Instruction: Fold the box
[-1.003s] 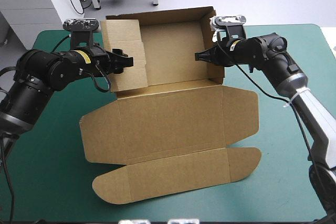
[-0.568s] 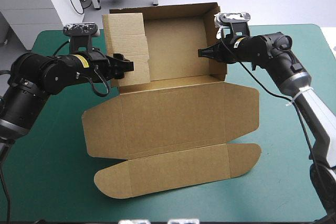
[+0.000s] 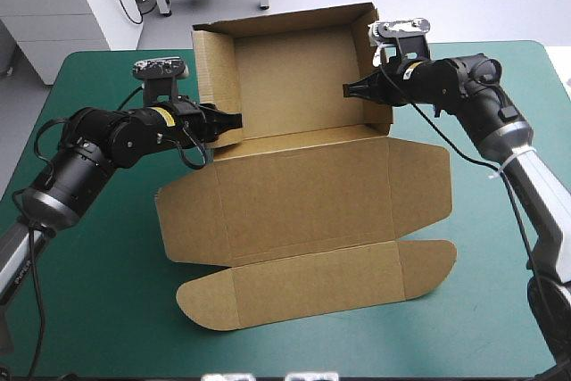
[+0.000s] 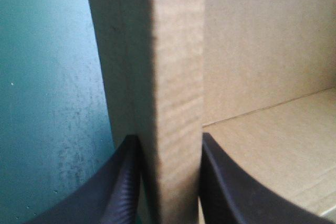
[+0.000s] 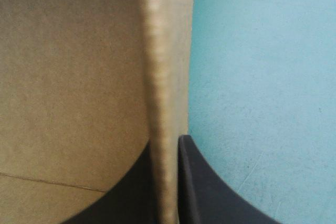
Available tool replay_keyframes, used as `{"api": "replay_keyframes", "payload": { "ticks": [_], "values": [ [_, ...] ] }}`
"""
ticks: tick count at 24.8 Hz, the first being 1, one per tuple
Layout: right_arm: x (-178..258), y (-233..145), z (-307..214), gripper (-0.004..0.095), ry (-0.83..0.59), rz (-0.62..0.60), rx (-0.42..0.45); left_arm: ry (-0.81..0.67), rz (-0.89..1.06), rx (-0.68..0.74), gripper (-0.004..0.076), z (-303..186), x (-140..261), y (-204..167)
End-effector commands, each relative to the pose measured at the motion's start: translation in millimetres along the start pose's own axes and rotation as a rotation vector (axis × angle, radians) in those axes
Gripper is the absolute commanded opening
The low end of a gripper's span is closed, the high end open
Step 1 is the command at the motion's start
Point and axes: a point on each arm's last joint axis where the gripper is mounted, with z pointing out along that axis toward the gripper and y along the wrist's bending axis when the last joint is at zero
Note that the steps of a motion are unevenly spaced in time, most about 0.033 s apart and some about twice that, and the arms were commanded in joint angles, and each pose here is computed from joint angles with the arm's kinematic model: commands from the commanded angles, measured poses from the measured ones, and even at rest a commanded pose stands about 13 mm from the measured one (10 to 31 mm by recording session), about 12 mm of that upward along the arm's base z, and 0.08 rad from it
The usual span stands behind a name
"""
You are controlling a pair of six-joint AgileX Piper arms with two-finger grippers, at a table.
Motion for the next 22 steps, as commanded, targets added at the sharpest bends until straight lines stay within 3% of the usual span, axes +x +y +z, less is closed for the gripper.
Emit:
{"api": "replay_keyframes", "payload": {
  "ticks": [1, 5, 18, 22],
  "values": [
    [-20.6, 17.8, -33.4, -0.0014, -0.148, 0.058, -0.111, -0.098, -0.018, 0.06, 0.0164, -5.1, -12.4, -9.1],
    [-18.0, 19.0, -33.2, -0.0014, -0.119, 0.056, -0.124, -0.15, 0.025, 0.035, -0.0008, -2.2, -17.1, -7.0],
    [-15.3, 25.0, -33.8, -0.0014, -0.088, 0.042, -0.188, -0.29, 0.026, 0.064, -0.0008, -5.1, -29.5, -9.7],
    [-11.1, 21.3, -32.9, -0.0014, -0.045, 0.011, -0.145, -0.306, 0.033, 0.048, -0.0009, -5.2, -31.0, -8.4]
  ]
}}
